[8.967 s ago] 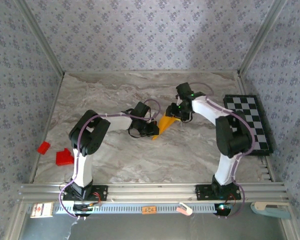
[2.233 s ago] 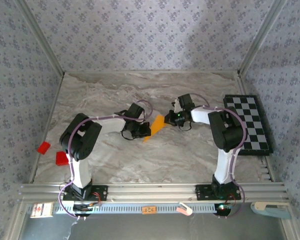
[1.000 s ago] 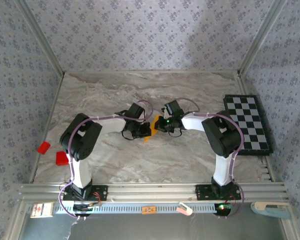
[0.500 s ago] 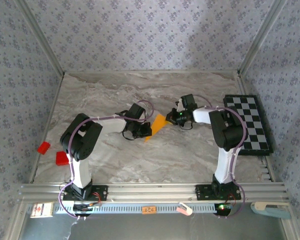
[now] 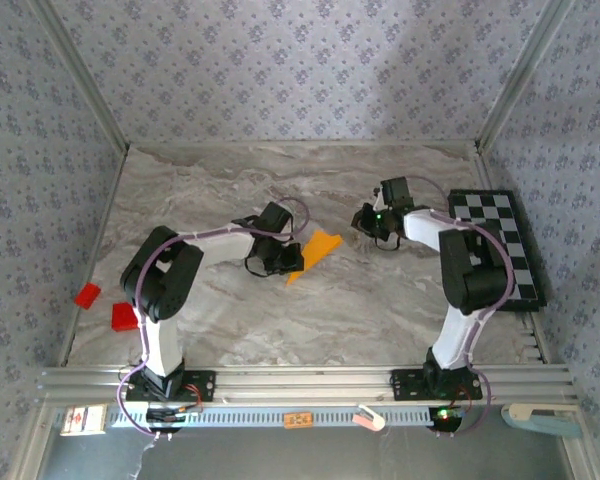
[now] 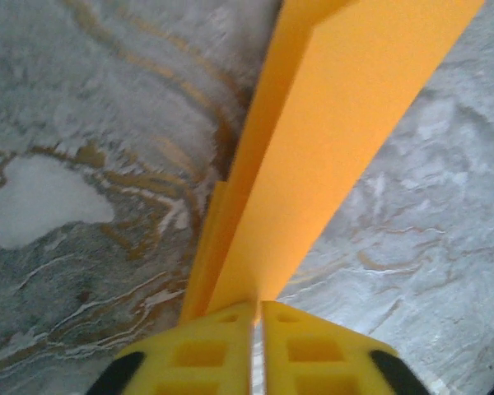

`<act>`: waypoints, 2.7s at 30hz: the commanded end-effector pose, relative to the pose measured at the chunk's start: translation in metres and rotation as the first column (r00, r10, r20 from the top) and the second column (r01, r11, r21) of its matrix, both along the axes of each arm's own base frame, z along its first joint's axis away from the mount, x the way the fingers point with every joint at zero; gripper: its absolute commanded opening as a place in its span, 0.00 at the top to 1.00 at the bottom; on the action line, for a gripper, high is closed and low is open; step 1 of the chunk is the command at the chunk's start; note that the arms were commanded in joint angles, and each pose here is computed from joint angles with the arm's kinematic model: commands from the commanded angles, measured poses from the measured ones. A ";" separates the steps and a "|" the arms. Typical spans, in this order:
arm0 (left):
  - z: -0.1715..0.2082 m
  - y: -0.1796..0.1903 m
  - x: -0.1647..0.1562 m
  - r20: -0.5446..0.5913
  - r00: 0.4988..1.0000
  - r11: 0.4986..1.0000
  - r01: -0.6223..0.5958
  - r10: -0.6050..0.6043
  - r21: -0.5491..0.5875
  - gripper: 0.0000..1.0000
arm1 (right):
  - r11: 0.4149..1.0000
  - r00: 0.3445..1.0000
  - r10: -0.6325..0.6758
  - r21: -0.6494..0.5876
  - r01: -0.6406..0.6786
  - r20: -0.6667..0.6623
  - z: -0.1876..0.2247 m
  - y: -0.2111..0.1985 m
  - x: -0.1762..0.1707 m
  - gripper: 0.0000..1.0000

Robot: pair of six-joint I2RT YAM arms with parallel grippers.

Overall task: Fold a paper plane with a square sheet of paper (pick it up from the middle)
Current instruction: Turn over the paper plane at the top-center of the table.

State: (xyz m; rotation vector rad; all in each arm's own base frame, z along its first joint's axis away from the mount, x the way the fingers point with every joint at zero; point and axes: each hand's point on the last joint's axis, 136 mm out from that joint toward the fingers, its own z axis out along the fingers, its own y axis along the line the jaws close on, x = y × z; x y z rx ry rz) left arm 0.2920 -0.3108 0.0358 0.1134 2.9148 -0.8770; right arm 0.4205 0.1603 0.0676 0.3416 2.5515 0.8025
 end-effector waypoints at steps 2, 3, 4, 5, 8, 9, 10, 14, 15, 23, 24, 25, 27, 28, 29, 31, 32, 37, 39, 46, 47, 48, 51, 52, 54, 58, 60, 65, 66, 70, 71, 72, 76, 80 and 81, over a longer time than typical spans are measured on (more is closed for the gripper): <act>0.067 -0.004 0.020 0.116 0.993 0.997 -0.005 0.015 -0.083 0.76 | 0.991 1.000 -0.023 -0.130 0.025 0.014 0.027 -0.016 -0.013 0.71; 0.072 0.000 0.023 0.127 0.991 0.996 -0.017 0.028 -0.085 0.72 | 0.990 1.000 -0.024 -0.140 0.026 0.013 0.029 -0.015 -0.016 0.67; 0.078 0.006 0.027 0.139 0.989 0.996 -0.033 0.045 -0.088 0.69 | 0.988 1.000 -0.027 -0.151 0.028 0.010 0.033 -0.015 -0.019 0.63; 0.083 0.014 0.030 0.149 0.987 0.995 -0.051 0.063 -0.088 0.65 | 0.987 1.000 -0.026 -0.160 0.027 0.005 0.035 -0.012 -0.023 0.59; 0.091 0.040 0.038 0.177 0.977 0.992 -0.110 0.119 -0.063 0.58 | 0.985 1.000 -0.013 -0.172 0.010 -0.015 0.040 0.000 -0.033 0.50; 0.093 0.048 0.040 0.187 0.973 0.991 -0.126 0.133 -0.048 0.57 | 0.984 1.000 -0.012 -0.176 0.008 -0.017 0.041 0.004 -0.035 0.48; 0.093 0.060 0.043 0.198 0.968 0.988 -0.152 0.153 -0.024 0.55 | 0.982 1.000 0.002 -0.186 -0.006 -0.018 0.042 0.010 -0.039 0.46; 0.090 0.100 0.049 0.243 0.946 0.969 -0.238 0.217 0.061 0.45 | 0.973 0.997 -0.003 -0.231 -0.013 -0.072 0.038 0.037 -0.051 0.42; 0.088 0.108 0.049 0.254 0.941 0.965 -0.250 0.222 0.082 0.43 | 0.970 0.997 -0.007 -0.244 -0.011 -0.073 0.041 0.044 -0.050 0.41; 0.074 0.165 0.042 0.325 0.906 0.903 -0.356 0.270 0.242 0.11 | 0.920 0.990 -0.043 -0.393 -0.015 -0.138 0.017 0.093 -0.065 0.34; 0.072 0.169 0.040 0.329 0.904 0.899 -0.361 0.272 0.249 0.09 | 0.908 0.987 -0.047 -0.417 -0.021 -0.151 0.013 0.097 -0.067 0.33; 0.072 0.173 0.039 0.335 0.901 0.894 -0.369 0.276 0.254 0.08 | 0.898 0.986 -0.052 -0.439 -0.023 -0.157 0.010 0.100 -0.067 0.33; 0.071 0.182 0.035 0.346 0.894 0.883 -0.386 0.285 0.268 0.04 | 0.875 0.982 -0.073 -0.483 -0.022 -0.177 0.004 0.105 -0.070 0.33; 0.071 0.185 0.034 0.353 0.891 0.879 -0.391 0.287 0.271 0.02 | 0.867 0.980 -0.077 -0.498 -0.025 -0.182 0.001 0.106 -0.071 0.33; 0.072 0.188 0.033 0.357 0.888 0.877 -0.396 0.290 0.272 0.01 | 0.855 0.979 -0.089 -0.518 -0.020 -0.184 -0.001 0.107 -0.071 0.33; 0.073 0.191 0.032 0.364 0.884 0.876 -0.402 0.294 0.267 0.00 | 0.837 0.974 -0.109 -0.547 -0.017 -0.197 -0.004 0.107 -0.074 0.33; 0.073 0.193 0.031 0.367 0.883 0.875 -0.403 0.295 0.267 0.00 | 0.827 0.973 -0.119 -0.563 -0.012 -0.197 -0.005 0.106 -0.075 0.34; 0.072 0.197 0.030 0.368 0.881 0.873 -0.407 0.298 0.268 0.00 | 0.817 0.967 -0.147 -0.577 0.000 -0.208 -0.009 0.108 -0.082 0.38; 0.071 0.196 0.031 0.365 0.882 0.875 -0.406 0.298 0.264 0.00 | 0.811 0.965 -0.164 -0.585 0.012 -0.207 -0.006 0.104 -0.085 0.40; 0.069 0.194 0.033 0.354 0.887 0.882 -0.398 0.298 0.254 0.00 | 0.800 0.965 -0.200 -0.596 0.062 -0.167 0.005 0.096 -0.087 0.54; 0.069 0.193 0.032 0.355 0.887 0.883 -0.396 0.296 0.251 0.00 | 0.801 0.966 -0.201 -0.595 0.066 -0.164 0.006 0.097 -0.087 0.57; 0.069 0.193 0.032 0.352 0.888 0.884 -0.395 0.297 0.249 0.00 | 0.801 0.965 -0.205 -0.595 0.069 -0.164 0.006 0.096 -0.087 0.58; 0.068 0.192 0.032 0.351 0.888 0.886 -0.393 0.297 0.245 0.00 | 0.803 0.963 -0.205 -0.592 0.064 -0.175 0.003 0.098 -0.088 0.66; 0.068 0.192 0.032 0.350 0.889 0.886 -0.392 0.296 0.247 0.00 | 0.805 0.962 -0.207 -0.590 0.063 -0.178 0.002 0.098 -0.088 0.67; 0.067 0.192 0.031 0.346 0.890 0.886 -0.391 0.296 0.249 0.00 | 0.806 0.959 -0.209 -0.589 0.058 -0.191 -0.002 0.100 -0.090 0.68; 0.066 0.191 0.032 0.345 0.891 0.886 -0.390 0.295 0.250 0.00 | 0.813 0.954 -0.211 -0.580 0.052 -0.212 -0.009 0.102 -0.091 0.68; 0.066 0.191 0.033 0.344 0.891 0.886 -0.390 0.295 0.250 0.00 | 0.819 0.953 -0.211 -0.572 0.050 -0.219 -0.011 0.103 -0.090 0.70; 0.065 0.190 0.033 0.342 0.893 0.888 -0.386 0.291 0.252 0.00 | 0.828 0.949 -0.208 -0.559 0.042 -0.238 -0.015 0.105 -0.091 0.74; 0.065 0.190 0.034 0.341 0.894 0.888 -0.386 0.292 0.252 0.00 | 0.830 0.948 -0.209 -0.557 0.041 -0.241 -0.015 0.105 -0.091 0.76; 0.064 0.191 0.033 0.338 0.894 0.886 -0.387 0.293 0.256 0.00 | 0.824 0.952 -0.210 -0.564 0.050 -0.223 -0.008 0.099 -0.089 0.85; 0.064 0.191 0.033 0.338 0.894 0.886 -0.386 0.292 0.255 0.00 | 0.821 0.955 -0.208 -0.568 0.053 -0.211 -0.004 0.097 -0.088 0.87; 0.065 0.191 0.034 0.340 0.894 0.886 -0.387 0.293 0.254 0.00 | 0.818 0.959 -0.205 -0.572 0.058 -0.196 0.001 0.094 -0.086 0.89; 0.065 0.192 0.034 0.321 0.888 0.887 -0.407 0.328 0.220 0.00 | 0.833 0.985 -0.112 -0.552 0.019 -0.135 0.024 0.096 -0.072 1.00; 0.067 0.201 0.037 0.286 0.868 0.882 -0.454 0.406 0.124 0.00 | 0.859 0.996 0.061 -0.504 -0.087 -0.069 0.053 0.112 -0.054 1.00; 0.066 0.205 0.037 0.274 0.863 0.877 -0.467 0.425 0.110 0.00 | 0.867 0.990 0.125 -0.479 -0.138 -0.060 0.059 0.122 -0.052 1.00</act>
